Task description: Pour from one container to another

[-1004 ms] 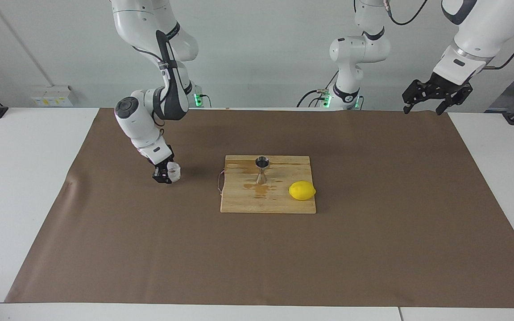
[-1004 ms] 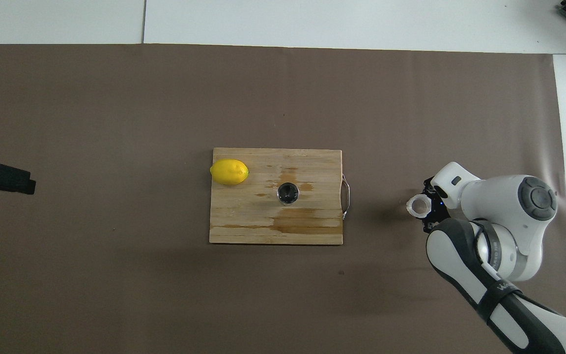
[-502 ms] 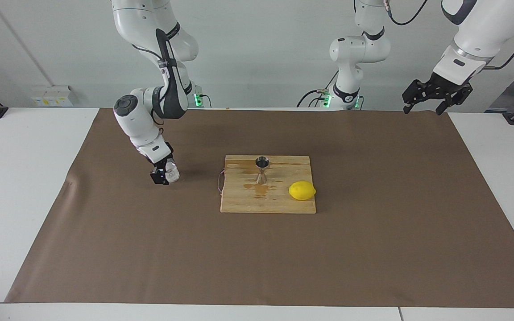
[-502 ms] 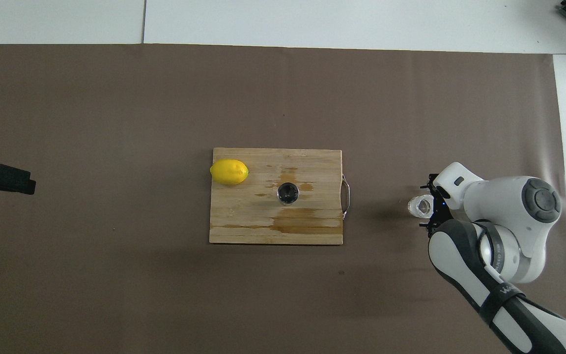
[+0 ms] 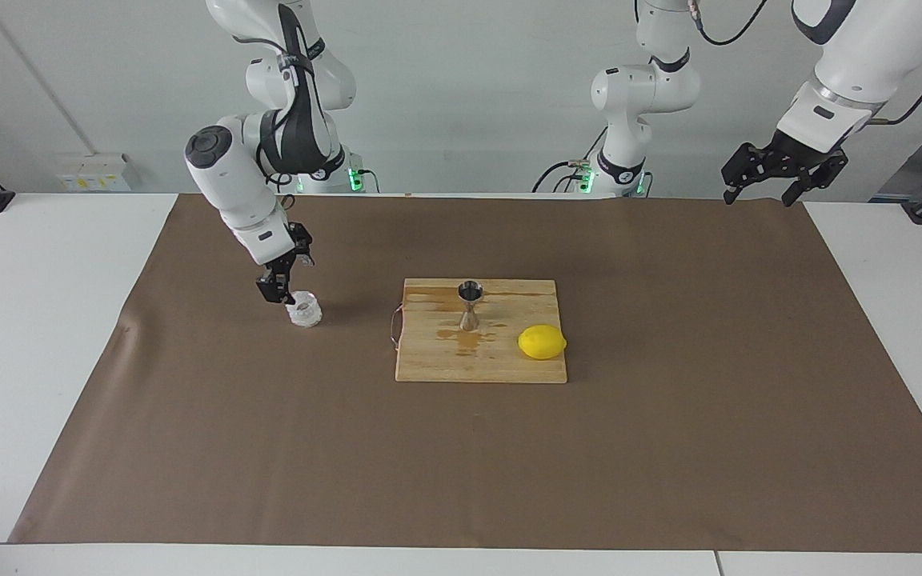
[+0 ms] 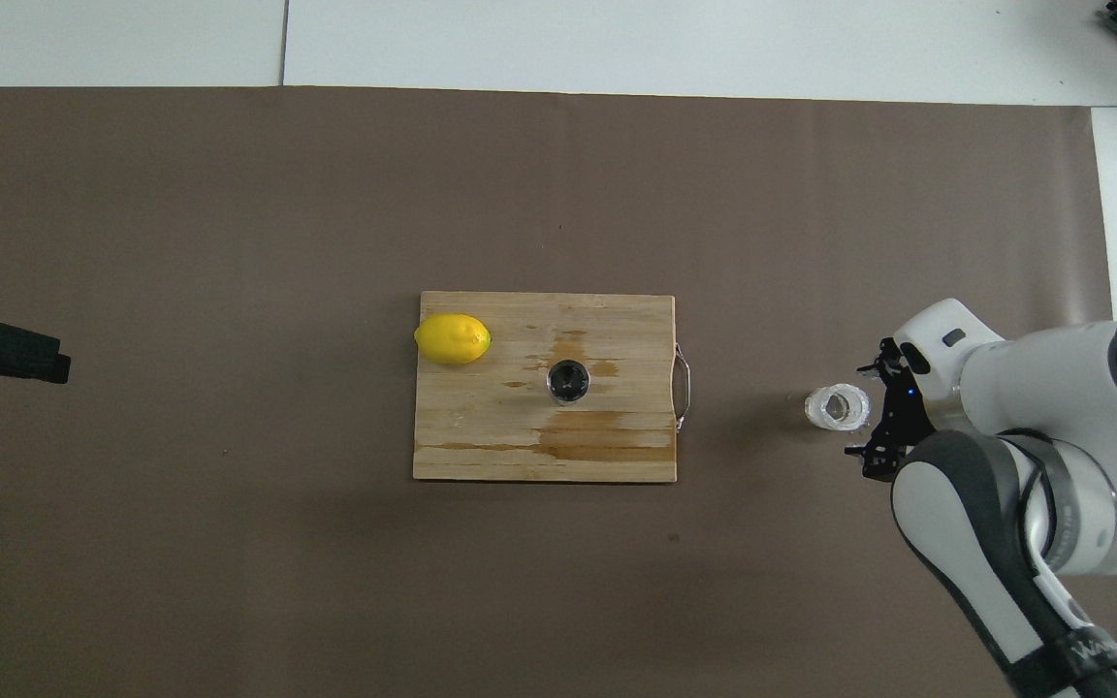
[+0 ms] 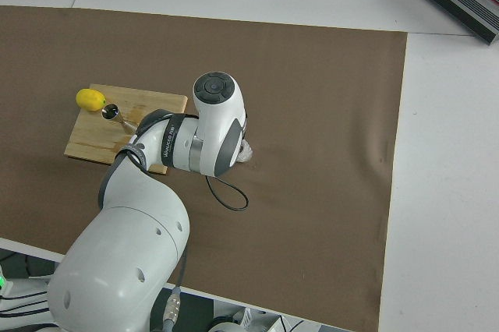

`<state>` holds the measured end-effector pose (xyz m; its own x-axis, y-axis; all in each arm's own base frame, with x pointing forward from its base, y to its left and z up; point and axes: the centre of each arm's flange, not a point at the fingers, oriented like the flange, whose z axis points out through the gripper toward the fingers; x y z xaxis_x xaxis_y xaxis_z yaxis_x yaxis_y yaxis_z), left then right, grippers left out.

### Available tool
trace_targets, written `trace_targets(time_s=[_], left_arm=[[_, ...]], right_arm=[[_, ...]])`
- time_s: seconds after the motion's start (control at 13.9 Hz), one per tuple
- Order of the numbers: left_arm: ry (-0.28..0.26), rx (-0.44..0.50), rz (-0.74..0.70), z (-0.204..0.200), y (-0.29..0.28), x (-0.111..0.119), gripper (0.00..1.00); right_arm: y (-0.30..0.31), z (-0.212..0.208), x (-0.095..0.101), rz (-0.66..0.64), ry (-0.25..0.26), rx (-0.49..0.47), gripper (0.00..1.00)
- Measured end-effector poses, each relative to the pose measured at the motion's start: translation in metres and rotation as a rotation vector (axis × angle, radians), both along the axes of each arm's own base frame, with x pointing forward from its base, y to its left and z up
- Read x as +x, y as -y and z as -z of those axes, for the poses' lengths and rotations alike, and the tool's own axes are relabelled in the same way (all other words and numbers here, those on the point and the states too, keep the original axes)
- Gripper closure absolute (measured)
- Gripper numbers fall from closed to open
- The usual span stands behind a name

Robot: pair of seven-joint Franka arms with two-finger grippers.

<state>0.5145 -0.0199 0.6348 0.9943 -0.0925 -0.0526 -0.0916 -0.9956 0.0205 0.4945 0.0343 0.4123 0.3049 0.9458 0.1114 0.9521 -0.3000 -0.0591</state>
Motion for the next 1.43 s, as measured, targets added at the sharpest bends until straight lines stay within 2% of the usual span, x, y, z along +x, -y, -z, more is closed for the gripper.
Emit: trace_targets(time_s=[0.14,0.29,0.43,0.65,0.79,1.0,1.29,1.43], left_arm=[[0.0,0.0,0.0,0.0,0.0,0.0,0.0],[0.0,0.0,0.0,0.0,0.0,0.0,0.0],[0.0,0.0,0.0,0.0,0.0,0.0,0.0],[0.0,0.0,0.0,0.0,0.0,0.0,0.0],[0.0,0.0,0.0,0.0,0.0,0.0,0.0],[0.0,0.0,0.0,0.0,0.0,0.0,0.0],[0.0,0.0,0.0,0.0,0.0,0.0,0.0],[0.0,0.0,0.0,0.0,0.0,0.0,0.0]], right_arm=[[0.0,-0.044,0.007,0.073,-0.006,-0.008,0.0],[0.001,-0.087,0.016,0.214,-0.002,-0.037,0.0],[0.0,-0.119,0.021,0.376,-0.005,-0.086,0.0],[0.001,-0.156,0.036,0.497,0.006,-0.12,0.0],[0.003,-0.168,0.05,0.584,0.016,-0.11,0.0],[0.002,-0.172,0.062,0.829,0.004,-0.094,0.0],[-0.011,-0.173,0.061,1.302,-0.046,-0.087,0.0],[-0.011,-0.177,0.06,1.427,-0.056,-0.087,0.0]])
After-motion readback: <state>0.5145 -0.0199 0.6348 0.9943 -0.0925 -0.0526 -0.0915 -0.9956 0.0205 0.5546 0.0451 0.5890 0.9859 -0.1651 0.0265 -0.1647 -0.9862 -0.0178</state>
